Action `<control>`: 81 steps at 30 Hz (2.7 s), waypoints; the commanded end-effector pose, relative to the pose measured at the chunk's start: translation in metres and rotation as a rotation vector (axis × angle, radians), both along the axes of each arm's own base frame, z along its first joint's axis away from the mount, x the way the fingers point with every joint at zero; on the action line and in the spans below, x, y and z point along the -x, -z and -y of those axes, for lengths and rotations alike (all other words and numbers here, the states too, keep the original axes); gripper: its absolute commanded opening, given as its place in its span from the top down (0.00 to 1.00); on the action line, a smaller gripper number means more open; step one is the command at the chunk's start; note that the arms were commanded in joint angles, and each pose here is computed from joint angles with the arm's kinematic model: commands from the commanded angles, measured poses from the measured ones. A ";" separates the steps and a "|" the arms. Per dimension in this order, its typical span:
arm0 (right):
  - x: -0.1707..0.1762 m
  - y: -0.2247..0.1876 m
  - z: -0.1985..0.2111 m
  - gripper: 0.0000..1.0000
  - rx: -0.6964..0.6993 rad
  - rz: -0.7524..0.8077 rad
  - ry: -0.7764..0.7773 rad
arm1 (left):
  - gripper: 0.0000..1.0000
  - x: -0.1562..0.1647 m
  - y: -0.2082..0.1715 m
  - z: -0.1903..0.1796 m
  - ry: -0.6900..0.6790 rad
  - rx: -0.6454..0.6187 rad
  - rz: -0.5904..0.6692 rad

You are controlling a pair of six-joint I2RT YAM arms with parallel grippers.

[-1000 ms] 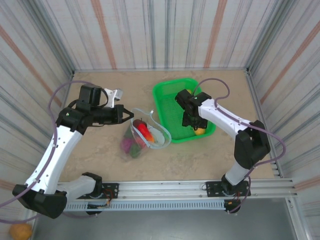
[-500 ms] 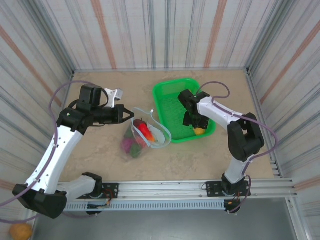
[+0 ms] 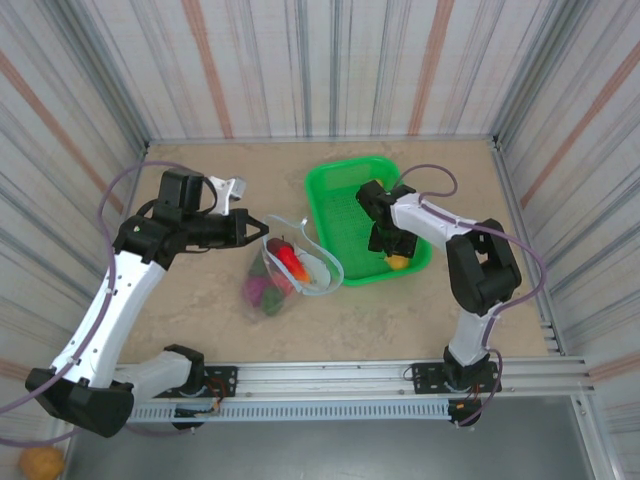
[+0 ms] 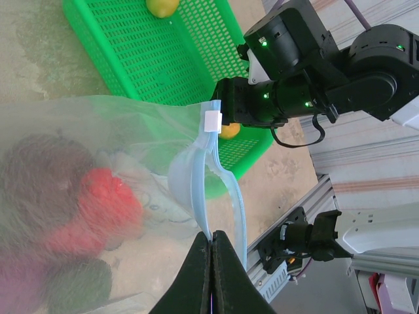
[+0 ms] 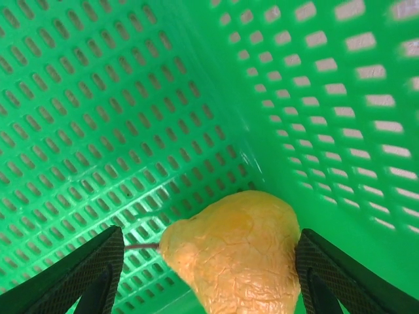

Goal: Place the food in the zip-top bag and seal the zipper

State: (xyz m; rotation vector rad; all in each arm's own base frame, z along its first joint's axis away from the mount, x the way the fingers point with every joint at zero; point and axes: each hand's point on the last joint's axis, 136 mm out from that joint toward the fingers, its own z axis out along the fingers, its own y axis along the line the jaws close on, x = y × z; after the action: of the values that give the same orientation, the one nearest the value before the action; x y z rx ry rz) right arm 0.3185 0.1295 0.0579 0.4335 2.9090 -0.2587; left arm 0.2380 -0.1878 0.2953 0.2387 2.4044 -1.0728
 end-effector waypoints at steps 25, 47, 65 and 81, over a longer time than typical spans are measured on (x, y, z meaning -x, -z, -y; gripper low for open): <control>0.017 -0.038 -0.092 0.13 -0.476 0.073 -0.428 | 1.00 0.008 -0.014 0.001 0.020 0.017 0.048; 0.045 0.014 -0.113 0.21 -0.431 -0.137 -0.512 | 1.00 0.013 -0.021 -0.003 0.011 0.013 0.060; 0.031 -0.010 -0.096 0.50 -0.409 -0.031 -0.493 | 1.00 0.013 -0.020 -0.001 0.010 0.022 0.057; 0.064 -0.217 -0.113 0.49 -0.567 0.467 -0.741 | 1.00 0.012 -0.029 0.006 0.024 0.080 0.043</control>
State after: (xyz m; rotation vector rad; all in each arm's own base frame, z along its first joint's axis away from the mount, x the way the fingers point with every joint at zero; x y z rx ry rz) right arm 0.2802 0.2308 0.2447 -0.3278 2.5042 0.6067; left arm 0.2278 -0.1858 0.3027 0.2187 2.3963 -1.0975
